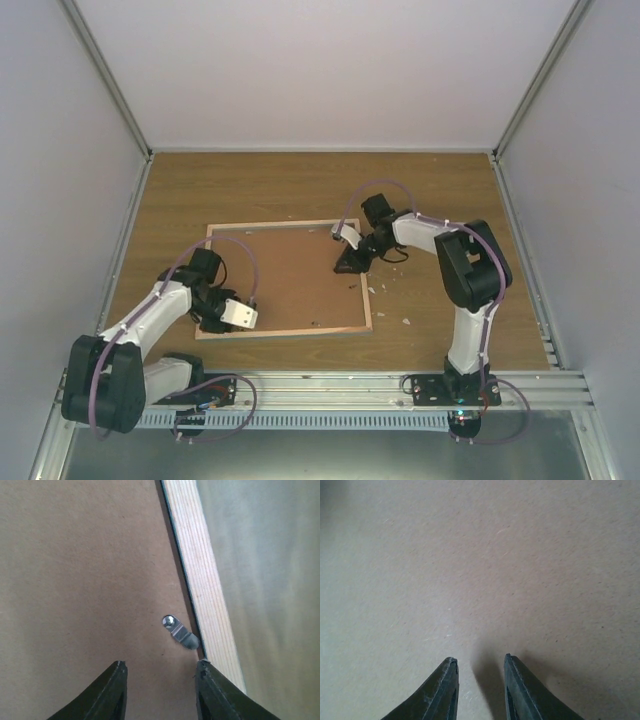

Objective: Put the photo into the frame
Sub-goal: Move the photo frame to the center of the board, then install the photo frame at the center of the board.

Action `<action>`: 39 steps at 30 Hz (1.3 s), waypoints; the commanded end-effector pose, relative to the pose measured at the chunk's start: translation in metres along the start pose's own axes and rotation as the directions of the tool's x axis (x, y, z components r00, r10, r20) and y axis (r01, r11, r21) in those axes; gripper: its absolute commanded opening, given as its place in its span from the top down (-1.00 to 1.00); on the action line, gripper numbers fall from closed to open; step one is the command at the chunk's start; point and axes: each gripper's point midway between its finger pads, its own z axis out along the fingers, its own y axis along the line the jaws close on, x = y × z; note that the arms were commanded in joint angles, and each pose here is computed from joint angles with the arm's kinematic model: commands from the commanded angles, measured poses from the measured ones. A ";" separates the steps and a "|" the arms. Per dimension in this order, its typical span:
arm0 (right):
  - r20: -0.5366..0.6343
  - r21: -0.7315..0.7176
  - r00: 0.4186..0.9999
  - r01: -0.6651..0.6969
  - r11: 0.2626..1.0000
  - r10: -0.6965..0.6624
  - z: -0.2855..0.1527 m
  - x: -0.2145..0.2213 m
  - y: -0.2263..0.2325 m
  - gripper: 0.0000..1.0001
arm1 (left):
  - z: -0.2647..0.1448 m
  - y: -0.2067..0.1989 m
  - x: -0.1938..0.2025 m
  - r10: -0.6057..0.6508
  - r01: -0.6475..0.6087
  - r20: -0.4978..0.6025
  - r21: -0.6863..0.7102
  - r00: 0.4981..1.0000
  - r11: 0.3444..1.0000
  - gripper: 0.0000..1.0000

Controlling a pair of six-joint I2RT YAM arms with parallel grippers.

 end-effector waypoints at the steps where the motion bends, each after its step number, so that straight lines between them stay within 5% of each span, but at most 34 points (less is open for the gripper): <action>1: -0.067 -0.048 0.997 -0.033 0.998 0.030 -0.015 0.017 0.025 0.39 | -0.032 0.001 -0.031 -0.090 0.078 0.115 0.108 0.989 0.991 0.17; 8: 0.124 0.256 0.987 0.070 0.964 -0.105 -0.070 -0.089 -0.062 -0.27 | -0.067 0.212 -0.059 -0.400 0.454 0.321 -0.112 0.858 0.884 -0.05; 15: 0.143 0.342 0.977 0.104 0.934 -0.161 -0.053 -0.121 -0.117 -0.62 | -0.035 0.326 -0.046 -0.594 0.666 0.383 -0.081 0.708 0.741 0.02; 18: 0.144 0.315 0.974 0.121 0.941 -0.173 -0.037 -0.120 -0.115 -0.69 | -0.016 0.330 -0.051 -0.591 0.662 0.400 -0.055 0.700 0.747 -0.15; 22: 0.144 0.279 0.967 0.163 0.946 -0.209 -0.021 -0.113 -0.107 -0.74 | 0.015 0.321 -0.054 -0.548 0.618 0.369 -0.097 0.750 0.780 -0.38; 29: 0.084 0.241 0.967 0.214 0.947 -0.240 0.010 -0.099 -0.098 -0.74 | 0.060 0.305 -0.046 -0.582 0.628 0.306 -0.074 0.754 0.775 -0.22; 39: 0.011 0.245 0.977 0.203 0.948 -0.212 0.039 -0.082 -0.105 -0.67 | 0.073 0.291 -0.040 -0.585 0.627 0.296 -0.067 0.755 0.776 0.08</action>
